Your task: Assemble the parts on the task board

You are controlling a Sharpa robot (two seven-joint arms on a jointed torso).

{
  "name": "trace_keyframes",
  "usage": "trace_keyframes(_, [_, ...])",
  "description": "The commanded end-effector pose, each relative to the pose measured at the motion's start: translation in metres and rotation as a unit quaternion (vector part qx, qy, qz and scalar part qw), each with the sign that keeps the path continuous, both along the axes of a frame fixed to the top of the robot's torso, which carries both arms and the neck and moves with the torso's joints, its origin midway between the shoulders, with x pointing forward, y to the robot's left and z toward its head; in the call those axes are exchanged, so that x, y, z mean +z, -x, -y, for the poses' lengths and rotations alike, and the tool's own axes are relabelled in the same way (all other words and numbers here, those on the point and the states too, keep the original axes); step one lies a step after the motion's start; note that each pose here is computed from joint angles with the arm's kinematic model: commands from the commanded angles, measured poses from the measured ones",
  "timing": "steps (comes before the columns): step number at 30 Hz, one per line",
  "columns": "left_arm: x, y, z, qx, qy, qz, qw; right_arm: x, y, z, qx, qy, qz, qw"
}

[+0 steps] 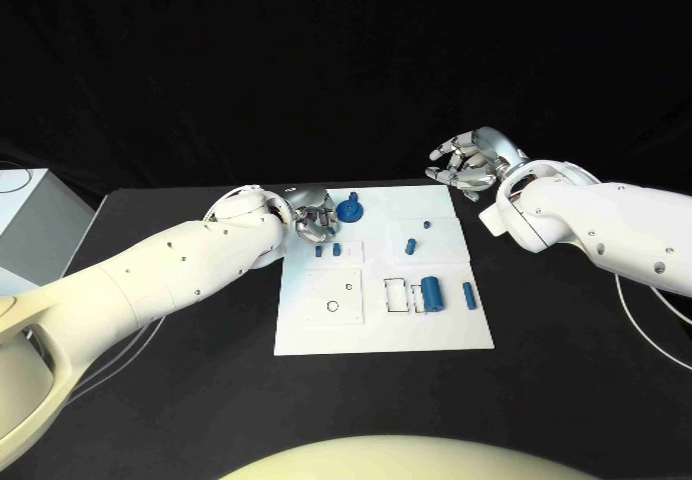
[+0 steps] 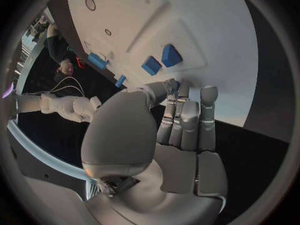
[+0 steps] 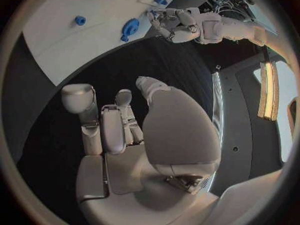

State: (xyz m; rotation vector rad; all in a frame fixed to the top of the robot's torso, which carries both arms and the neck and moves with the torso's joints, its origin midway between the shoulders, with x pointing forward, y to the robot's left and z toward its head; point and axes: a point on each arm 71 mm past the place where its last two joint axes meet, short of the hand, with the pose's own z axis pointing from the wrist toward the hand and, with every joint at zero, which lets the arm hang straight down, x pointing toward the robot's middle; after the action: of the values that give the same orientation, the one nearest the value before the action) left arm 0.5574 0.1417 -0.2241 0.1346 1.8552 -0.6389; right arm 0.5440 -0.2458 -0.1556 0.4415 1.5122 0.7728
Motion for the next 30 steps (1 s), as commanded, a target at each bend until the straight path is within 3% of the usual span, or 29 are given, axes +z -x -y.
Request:
trace_keyframes(1, [-0.0125,0.0049,0.0015,-0.007,-0.019,-0.027,0.999,0.0001,0.0002,-0.0013,0.007,0.0,0.001,1.0])
trace_keyframes(30, [-0.0089,0.0055,0.0001,-0.001,-0.006,-0.011,1.0,-0.0004,0.0004,-0.0005,0.007,0.0,0.0,1.0])
